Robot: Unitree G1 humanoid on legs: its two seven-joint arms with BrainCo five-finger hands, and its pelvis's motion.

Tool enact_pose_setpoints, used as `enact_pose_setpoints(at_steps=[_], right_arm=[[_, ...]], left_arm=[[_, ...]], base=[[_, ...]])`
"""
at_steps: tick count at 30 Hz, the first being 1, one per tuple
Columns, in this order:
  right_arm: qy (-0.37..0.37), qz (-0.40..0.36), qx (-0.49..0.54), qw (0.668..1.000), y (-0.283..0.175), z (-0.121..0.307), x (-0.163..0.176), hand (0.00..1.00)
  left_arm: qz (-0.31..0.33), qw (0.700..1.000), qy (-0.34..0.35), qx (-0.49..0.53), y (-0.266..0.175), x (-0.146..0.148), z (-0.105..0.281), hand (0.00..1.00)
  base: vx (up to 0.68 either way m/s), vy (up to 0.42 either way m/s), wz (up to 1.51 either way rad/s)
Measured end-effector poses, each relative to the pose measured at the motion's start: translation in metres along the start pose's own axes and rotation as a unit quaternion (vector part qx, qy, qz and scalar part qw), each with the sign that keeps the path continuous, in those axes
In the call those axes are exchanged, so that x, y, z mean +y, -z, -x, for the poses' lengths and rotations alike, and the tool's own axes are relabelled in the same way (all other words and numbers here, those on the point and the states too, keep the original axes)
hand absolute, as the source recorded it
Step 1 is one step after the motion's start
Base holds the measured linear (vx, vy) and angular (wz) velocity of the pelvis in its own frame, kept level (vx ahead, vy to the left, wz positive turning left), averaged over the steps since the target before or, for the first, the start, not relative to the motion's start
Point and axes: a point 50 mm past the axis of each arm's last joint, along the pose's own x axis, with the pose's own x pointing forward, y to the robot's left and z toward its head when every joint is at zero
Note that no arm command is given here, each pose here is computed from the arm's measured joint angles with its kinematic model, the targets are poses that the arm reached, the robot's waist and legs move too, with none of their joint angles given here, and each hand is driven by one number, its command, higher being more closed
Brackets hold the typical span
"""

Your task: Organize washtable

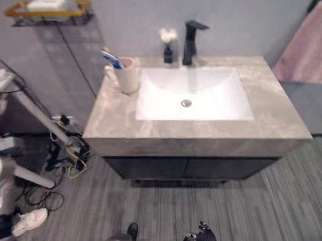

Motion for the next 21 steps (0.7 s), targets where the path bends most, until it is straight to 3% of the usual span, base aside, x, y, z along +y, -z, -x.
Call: enact_pose_setpoints(at_steps=[5, 10, 11, 15, 17, 19, 21], right_arm=[[0.003, -0.009, 0.018, 1.0, 0.009, 0.002, -0.003, 0.0], [0.006, -0.033, 0.03, 0.999, 0.017, 0.003, 0.001, 0.0], [0.01, -0.045, 0.031, 0.998, 0.019, 0.003, 0.001, 0.0], [0.021, -0.061, 0.034, 0.997, 0.02, 0.003, -0.003, 0.0], [0.025, -0.067, 0.036, 0.997, 0.021, 0.004, -0.004, 0.0], [0.024, -0.07, 0.035, 0.997, 0.017, 0.002, -0.001, 0.0], [0.023, -0.075, 0.033, 0.996, 0.016, 0.001, 0.001, 0.0]], left_arm=[[-0.085, 0.993, -0.082, 0.03, 0.005, 0.049, 0.027, 1.0], [-0.132, 0.953, -0.227, 0.149, 0.03, 0.098, 0.1, 1.0], [-0.135, 0.938, -0.257, 0.19, 0.041, 0.106, 0.121, 0.0], [-0.142, 0.876, -0.321, 0.331, 0.075, 0.121, 0.19, 0.0], [-0.137, 0.83, -0.346, 0.415, 0.096, 0.126, 0.229, 0.0], [-0.122, 0.741, -0.36, 0.554, 0.122, 0.122, 0.3, 0.0], [-0.104, 0.691, -0.342, 0.628, 0.13, 0.109, 0.337, 0.0]], base=[[0.03, 0.005, 0.38], [-0.01, -0.004, 0.28], [-0.01, -0.02, 0.12], [-0.01, -0.005, 0.03], [0.0, 0.0, 0.0], [0.02, 0.028, -0.08], [0.01, 0.026, -0.12]])
